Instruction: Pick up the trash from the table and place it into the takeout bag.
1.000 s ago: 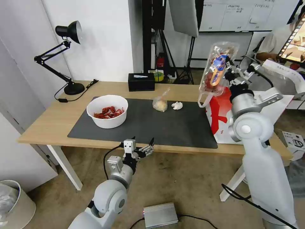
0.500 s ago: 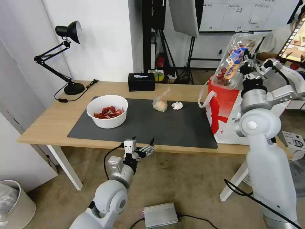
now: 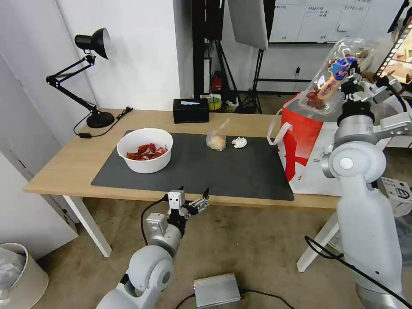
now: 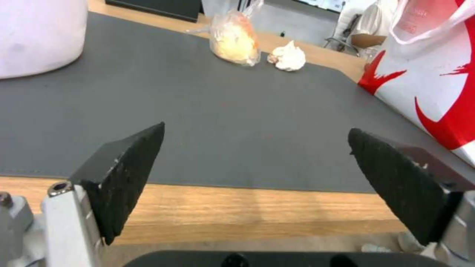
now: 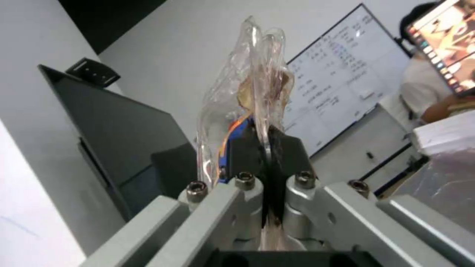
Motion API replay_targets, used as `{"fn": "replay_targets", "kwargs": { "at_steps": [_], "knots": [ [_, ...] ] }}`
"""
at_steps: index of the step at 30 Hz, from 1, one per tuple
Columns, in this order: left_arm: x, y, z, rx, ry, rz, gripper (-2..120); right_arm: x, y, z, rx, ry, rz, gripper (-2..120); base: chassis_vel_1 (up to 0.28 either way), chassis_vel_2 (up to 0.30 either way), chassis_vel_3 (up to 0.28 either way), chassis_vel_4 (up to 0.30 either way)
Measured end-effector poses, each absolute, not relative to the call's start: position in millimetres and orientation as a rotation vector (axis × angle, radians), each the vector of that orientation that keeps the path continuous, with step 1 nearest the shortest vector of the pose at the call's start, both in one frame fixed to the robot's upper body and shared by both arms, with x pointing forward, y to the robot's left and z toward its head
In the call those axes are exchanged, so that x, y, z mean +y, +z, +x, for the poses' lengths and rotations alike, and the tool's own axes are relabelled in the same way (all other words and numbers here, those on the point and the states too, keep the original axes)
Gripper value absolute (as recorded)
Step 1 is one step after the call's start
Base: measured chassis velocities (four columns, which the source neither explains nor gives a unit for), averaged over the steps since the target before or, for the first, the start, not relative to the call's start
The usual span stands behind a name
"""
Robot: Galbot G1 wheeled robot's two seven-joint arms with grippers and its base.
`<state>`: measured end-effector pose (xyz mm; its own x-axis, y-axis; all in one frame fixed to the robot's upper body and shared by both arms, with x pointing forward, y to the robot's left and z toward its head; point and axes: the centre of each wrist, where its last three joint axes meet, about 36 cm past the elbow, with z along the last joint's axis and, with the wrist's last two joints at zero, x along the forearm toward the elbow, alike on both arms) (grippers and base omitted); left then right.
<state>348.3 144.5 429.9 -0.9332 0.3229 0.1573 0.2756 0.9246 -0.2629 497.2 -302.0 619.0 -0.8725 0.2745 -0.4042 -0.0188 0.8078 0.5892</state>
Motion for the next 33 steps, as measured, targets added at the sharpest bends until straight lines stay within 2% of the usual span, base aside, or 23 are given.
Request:
{"fn": "replay_targets", "kwargs": {
  "at_steps": [21, 33],
  "knots": [
    [140.7, 429.8, 349.1, -2.885, 0.359, -0.455, 100, -306.4, 600.3, 510.5, 2.576, 0.710, 0.387, 0, 0.000, 0.000, 0.000, 0.000],
    [138.7, 426.9, 350.8, -2.877, 0.358, -0.458, 100, -305.0, 612.1, 512.0, 2.526, 0.853, 0.338, 0, 0.000, 0.000, 0.000, 0.000]
  ]
}}
